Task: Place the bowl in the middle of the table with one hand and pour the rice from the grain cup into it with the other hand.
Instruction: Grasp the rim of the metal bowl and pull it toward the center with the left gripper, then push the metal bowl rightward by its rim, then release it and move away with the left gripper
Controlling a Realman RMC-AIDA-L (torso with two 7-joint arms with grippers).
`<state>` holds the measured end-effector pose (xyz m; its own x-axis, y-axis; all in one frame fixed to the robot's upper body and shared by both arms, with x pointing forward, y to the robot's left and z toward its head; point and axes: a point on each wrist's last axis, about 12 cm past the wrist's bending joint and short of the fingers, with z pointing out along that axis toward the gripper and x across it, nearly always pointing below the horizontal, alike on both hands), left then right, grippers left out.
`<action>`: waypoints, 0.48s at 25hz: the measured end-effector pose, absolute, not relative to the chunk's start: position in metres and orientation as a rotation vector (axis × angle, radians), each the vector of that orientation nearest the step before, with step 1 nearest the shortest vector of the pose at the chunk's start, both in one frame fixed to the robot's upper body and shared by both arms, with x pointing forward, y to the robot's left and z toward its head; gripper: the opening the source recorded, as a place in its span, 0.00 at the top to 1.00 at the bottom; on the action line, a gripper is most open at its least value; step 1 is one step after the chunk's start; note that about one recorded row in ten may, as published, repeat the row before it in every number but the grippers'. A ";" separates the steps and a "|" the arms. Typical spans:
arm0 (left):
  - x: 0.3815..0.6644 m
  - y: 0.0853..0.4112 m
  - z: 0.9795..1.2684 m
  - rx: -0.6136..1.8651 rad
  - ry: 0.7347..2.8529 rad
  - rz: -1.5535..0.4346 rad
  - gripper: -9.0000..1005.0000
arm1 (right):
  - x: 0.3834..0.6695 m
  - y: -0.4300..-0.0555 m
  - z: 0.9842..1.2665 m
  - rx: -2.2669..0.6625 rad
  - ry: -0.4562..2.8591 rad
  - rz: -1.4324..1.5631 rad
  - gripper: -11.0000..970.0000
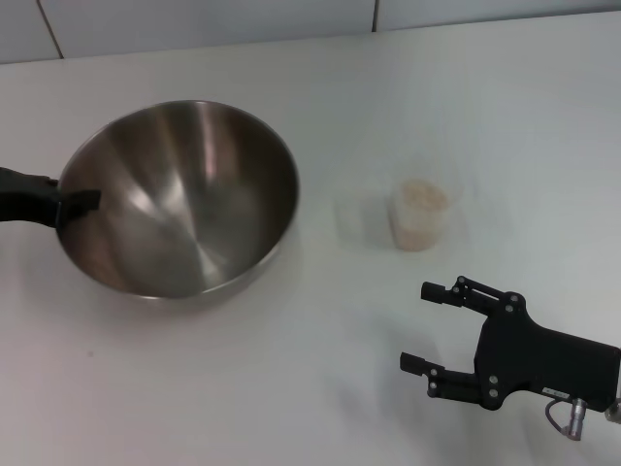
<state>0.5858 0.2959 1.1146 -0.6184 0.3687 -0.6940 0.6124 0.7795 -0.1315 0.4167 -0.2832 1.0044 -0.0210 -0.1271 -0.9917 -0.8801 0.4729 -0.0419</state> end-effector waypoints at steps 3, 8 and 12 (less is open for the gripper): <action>0.587 0.293 1.117 0.737 2.298 -0.493 0.73 | 0.416 -0.283 1.004 -0.927 1.488 0.764 0.17; 0.589 0.289 1.120 0.755 2.293 -0.511 0.86 | 0.416 -0.283 1.004 -0.926 1.488 0.764 0.17; 0.592 0.286 1.122 0.738 2.297 -0.530 0.90 | 0.417 -0.283 1.005 -0.927 1.486 0.765 0.17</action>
